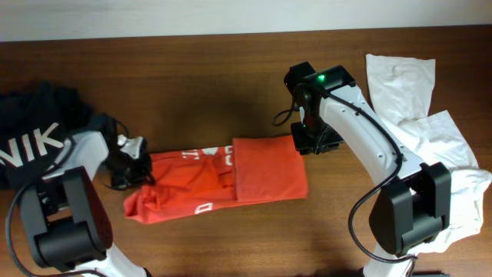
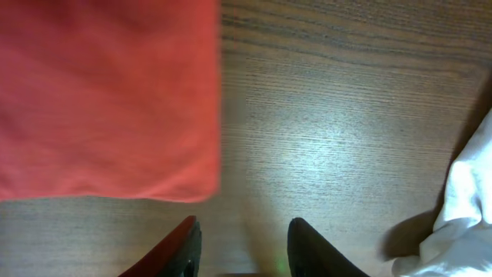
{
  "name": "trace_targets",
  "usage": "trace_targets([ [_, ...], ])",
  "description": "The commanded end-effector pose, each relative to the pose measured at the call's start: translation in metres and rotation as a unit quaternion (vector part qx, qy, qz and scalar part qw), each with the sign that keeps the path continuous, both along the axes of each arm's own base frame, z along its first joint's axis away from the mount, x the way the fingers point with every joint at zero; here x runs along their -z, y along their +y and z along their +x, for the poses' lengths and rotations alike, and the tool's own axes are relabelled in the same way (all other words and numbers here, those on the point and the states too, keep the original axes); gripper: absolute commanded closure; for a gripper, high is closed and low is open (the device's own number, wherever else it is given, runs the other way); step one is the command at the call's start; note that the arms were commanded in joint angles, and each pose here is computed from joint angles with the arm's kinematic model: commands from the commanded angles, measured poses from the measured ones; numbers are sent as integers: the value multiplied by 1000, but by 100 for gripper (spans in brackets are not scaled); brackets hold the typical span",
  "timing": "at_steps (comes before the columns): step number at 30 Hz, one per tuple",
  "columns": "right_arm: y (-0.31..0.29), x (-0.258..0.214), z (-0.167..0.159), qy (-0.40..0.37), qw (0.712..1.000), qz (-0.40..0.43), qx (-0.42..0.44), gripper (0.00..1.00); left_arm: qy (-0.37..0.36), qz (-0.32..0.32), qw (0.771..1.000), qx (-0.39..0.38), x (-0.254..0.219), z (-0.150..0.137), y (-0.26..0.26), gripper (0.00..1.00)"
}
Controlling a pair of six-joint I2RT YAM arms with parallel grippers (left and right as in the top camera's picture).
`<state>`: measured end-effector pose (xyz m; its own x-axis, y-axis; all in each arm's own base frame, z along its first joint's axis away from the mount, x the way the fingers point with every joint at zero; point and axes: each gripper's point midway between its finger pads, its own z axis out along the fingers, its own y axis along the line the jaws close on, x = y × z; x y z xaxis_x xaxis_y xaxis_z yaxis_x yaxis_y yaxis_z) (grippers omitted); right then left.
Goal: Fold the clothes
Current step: 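Fold the left end rightward onto the stack with the left gripper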
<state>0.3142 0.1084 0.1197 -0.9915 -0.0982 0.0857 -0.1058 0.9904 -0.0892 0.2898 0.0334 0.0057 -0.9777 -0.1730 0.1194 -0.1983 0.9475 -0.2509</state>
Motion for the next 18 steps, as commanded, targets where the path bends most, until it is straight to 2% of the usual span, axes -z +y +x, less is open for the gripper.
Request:
trace_targets([
  [1, -12, -5, 6, -14, 1000, -10, 18, 60, -11, 129, 990, -54, -40, 30, 65, 100],
  [4, -28, -5, 10, -13, 999, -10, 42, 60, -36, 166, 982, -80, -84, 51, 90, 99],
  [6, -39, -5, 14, -14, 998, -10, 54, 60, -51, 160, 982, -83, -110, 60, 87, 99],
  [11, -50, -5, 16, -14, 998, -9, 67, 60, -57, 97, 994, -17, -124, 70, 18, 99],
  [18, -49, -5, 16, -13, 997, -7, 70, 60, -95, 83, 987, 100, -125, 84, -85, 97],
])
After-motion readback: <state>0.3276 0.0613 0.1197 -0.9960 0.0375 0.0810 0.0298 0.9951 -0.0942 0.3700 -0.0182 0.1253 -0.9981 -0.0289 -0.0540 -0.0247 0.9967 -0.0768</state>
